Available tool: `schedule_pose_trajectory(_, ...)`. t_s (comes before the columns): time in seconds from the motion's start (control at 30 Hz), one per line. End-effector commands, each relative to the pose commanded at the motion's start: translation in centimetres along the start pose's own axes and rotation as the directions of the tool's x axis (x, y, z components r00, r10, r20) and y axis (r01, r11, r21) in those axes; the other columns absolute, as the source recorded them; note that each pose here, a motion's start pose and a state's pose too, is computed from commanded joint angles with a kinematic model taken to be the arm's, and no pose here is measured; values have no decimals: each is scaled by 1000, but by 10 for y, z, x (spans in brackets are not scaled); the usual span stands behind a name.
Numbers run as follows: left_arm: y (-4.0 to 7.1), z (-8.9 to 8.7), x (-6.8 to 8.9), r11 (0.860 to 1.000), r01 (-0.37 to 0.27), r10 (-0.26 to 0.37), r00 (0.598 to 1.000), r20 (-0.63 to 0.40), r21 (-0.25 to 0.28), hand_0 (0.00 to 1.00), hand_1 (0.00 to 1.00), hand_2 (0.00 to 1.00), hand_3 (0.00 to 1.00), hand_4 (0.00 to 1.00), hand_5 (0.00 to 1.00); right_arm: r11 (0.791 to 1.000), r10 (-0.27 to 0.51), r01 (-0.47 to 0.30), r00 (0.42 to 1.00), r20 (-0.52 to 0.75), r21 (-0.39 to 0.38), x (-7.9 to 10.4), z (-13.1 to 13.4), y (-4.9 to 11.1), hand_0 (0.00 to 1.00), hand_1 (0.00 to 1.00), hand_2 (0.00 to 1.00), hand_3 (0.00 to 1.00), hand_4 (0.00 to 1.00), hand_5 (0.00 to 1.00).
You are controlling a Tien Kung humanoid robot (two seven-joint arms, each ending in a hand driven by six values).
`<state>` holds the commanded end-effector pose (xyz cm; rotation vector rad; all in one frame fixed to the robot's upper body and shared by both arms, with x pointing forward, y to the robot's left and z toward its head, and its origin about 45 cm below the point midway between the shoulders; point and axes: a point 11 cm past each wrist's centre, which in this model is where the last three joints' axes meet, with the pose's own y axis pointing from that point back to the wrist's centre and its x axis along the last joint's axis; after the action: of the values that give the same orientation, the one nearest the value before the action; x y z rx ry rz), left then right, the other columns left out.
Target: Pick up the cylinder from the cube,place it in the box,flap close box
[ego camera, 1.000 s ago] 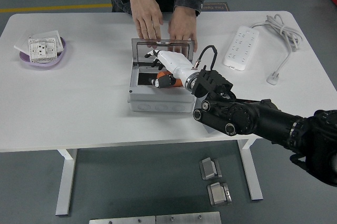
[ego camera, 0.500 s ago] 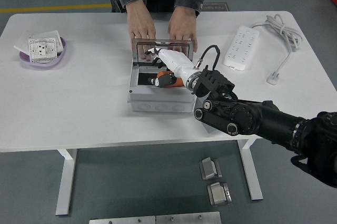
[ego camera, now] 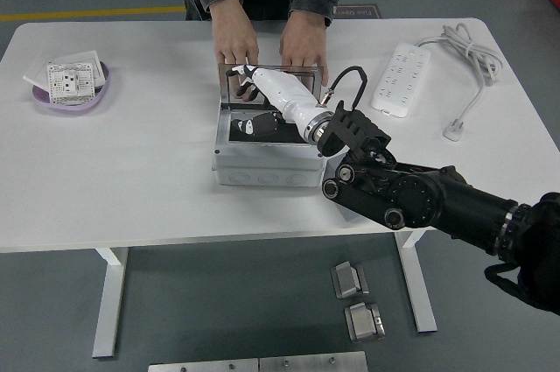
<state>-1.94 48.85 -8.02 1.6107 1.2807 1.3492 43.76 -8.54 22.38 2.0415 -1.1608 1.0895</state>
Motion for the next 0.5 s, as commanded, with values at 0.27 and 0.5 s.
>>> schedule_pose_trajectory(0.27, 1, 3, 2, 1000, -2, 2, 1000, 1, -6, 777, 779, 755, 864, 741, 576, 997, 72, -72, 996, -50, 5, 50, -7, -13, 428, 598, 657, 855, 826, 152)
schedule_pose_trajectory(0.5, 2, 4, 3, 1000, -5, 5, 1000, 3, -6, 777, 779, 756, 864, 740, 575, 995, 70, -75, 995, -76, -65, 73, 10, -25, 441, 596, 658, 847, 829, 175)
